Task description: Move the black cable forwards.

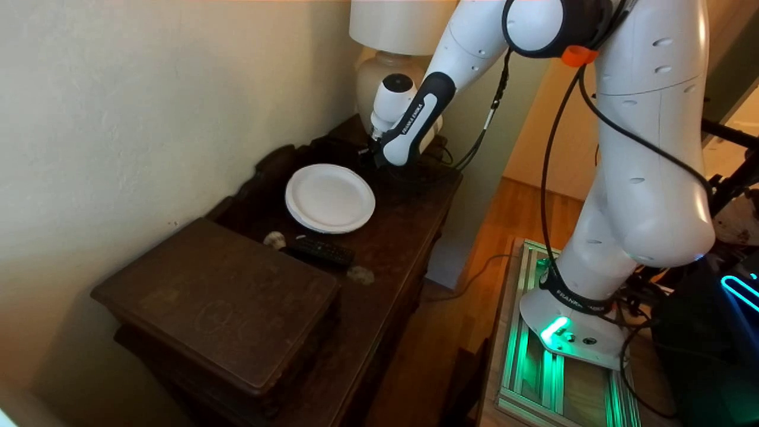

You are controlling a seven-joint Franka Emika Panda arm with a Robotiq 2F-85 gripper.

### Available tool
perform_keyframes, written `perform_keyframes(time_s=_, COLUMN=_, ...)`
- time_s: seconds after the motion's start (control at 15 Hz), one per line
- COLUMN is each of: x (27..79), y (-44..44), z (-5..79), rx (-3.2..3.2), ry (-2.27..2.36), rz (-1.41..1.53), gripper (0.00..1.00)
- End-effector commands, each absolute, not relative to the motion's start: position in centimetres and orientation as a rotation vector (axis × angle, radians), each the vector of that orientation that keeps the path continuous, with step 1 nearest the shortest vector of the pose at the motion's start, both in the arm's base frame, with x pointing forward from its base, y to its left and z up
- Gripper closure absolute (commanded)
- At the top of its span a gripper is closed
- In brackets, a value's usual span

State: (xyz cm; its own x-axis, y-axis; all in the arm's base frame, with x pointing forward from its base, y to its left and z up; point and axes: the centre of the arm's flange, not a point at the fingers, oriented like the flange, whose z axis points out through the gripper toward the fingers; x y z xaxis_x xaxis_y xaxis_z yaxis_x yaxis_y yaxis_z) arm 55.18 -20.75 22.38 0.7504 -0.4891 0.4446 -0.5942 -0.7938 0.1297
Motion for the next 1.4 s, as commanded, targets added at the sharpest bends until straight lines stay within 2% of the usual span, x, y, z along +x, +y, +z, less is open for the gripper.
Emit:
perform_keyframes(time_s=0.0, x=55.7, y=-21.1, z=22.1, rx=2.657, ry=-0.852, rz=0.61, gripper=0.66)
perform_keyframes(time_s=0.27, x=55.9, y=-20.8, z=23.6, rx=2.643, ry=-0.837, rz=0.619, gripper=0.94)
perform_keyframes(time_s=0.4, x=56.0, y=-20.5, z=24.5, rx=2.64, ry=-0.819, rz=0.623, gripper=0.99)
perform_keyframes(time_s=1.0, x=55.8, y=-17.1, z=34.8, rx=2.614, ry=-0.71, rz=0.566, gripper=0.98)
perform_keyframes(time_s=1.33, x=55.5, y=-16.1, z=40.6, rx=2.57, ry=-0.626, rz=0.656, gripper=0.98)
